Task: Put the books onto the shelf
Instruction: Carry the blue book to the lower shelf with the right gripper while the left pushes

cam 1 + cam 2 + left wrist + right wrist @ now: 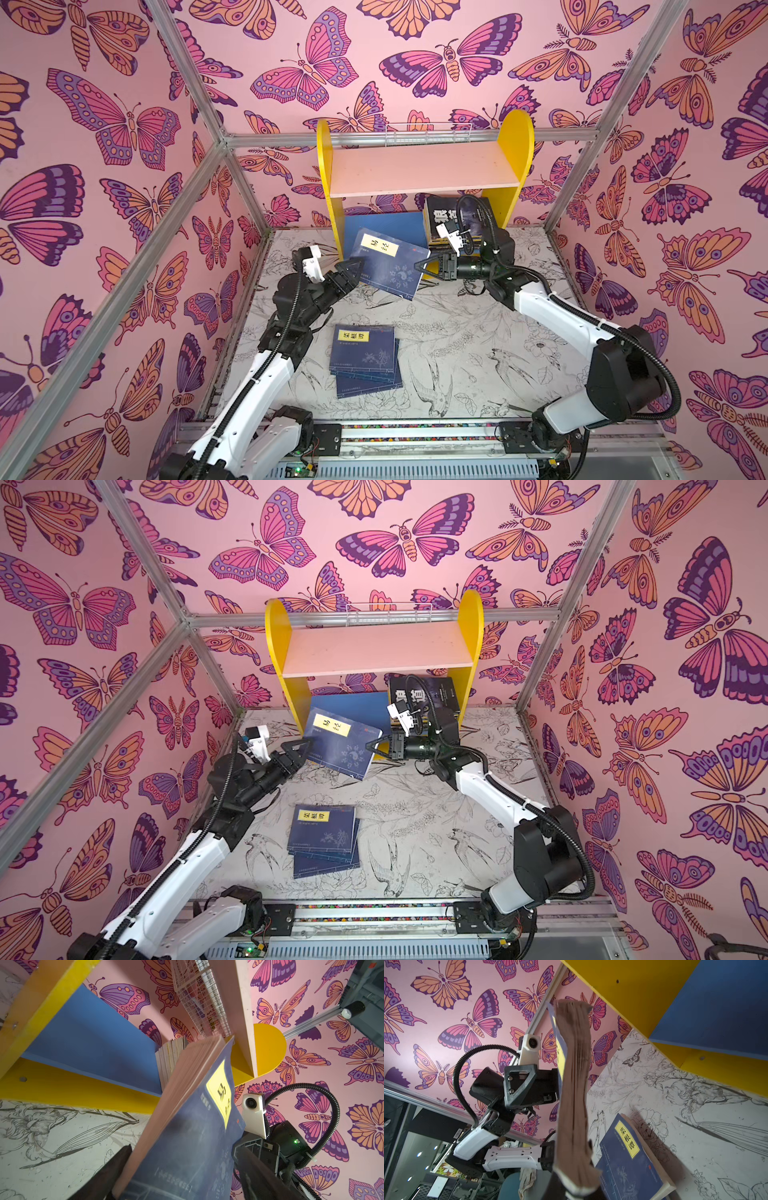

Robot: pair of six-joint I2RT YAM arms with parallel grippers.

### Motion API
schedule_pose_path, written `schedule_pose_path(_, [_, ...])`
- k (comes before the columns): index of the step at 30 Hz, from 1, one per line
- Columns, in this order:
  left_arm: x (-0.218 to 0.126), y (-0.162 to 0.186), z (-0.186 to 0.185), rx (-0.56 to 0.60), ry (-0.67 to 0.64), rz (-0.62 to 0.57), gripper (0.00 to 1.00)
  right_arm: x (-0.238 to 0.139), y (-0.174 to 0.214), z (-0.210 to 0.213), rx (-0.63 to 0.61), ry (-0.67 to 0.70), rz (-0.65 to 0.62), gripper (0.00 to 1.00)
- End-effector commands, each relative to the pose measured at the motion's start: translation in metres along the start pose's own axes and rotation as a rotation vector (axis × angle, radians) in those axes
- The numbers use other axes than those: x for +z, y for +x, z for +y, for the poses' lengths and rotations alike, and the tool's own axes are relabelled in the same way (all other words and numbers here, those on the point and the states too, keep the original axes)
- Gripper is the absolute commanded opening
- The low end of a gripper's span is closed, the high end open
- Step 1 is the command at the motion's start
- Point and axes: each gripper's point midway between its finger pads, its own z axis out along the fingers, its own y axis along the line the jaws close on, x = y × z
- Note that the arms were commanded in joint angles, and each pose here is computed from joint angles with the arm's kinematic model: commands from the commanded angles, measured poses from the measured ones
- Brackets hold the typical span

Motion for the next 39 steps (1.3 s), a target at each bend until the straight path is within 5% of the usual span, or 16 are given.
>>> schedule_pose_path(1, [-0.006,0.021,0.017,-0.003,-0.001,0.117,0.84,-0.003,0.005,0.023,-0.061,-0.089,0.074,0.0])
schedule_pose_path(13, [-0.015,0.052,0.02,-0.001,0.077,0.266,0.76,0.002,0.01,0.022,-0.009,-0.132,0.116,0.0])
schedule_pose_path(18, [-0.015,0.057,0.011,0.018,0.119,0.292,0.53,0.008,0.006,0.013,0.02,-0.131,0.115,0.0])
schedule_pose_path(22, [-0.013,0.056,0.009,0.025,0.118,0.285,0.21,0.01,0.005,0.005,0.034,-0.101,0.111,0.0])
schedule_pose_path(27, [-0.012,0.041,0.019,0.011,0.039,0.196,0.0,-0.002,-0.002,-0.041,0.031,0.218,0.046,0.0])
schedule_pose_path(31, [-0.019,0.02,0.039,-0.024,-0.084,0.034,0.0,-0.03,-0.013,-0.067,-0.036,0.512,-0.022,0.0])
schedule_pose_path(34, [-0.024,0.011,0.04,-0.024,-0.108,-0.031,0.0,-0.038,-0.018,-0.067,-0.068,0.563,-0.073,0.01])
schedule_pose_path(36, [-0.025,0.007,0.038,-0.023,-0.114,-0.056,0.0,-0.041,-0.023,-0.061,-0.084,0.543,-0.125,0.11])
schedule_pose_path(39, [-0.025,0.0,0.034,-0.043,-0.099,-0.1,0.0,-0.041,-0.029,-0.05,-0.087,0.476,-0.204,0.46])
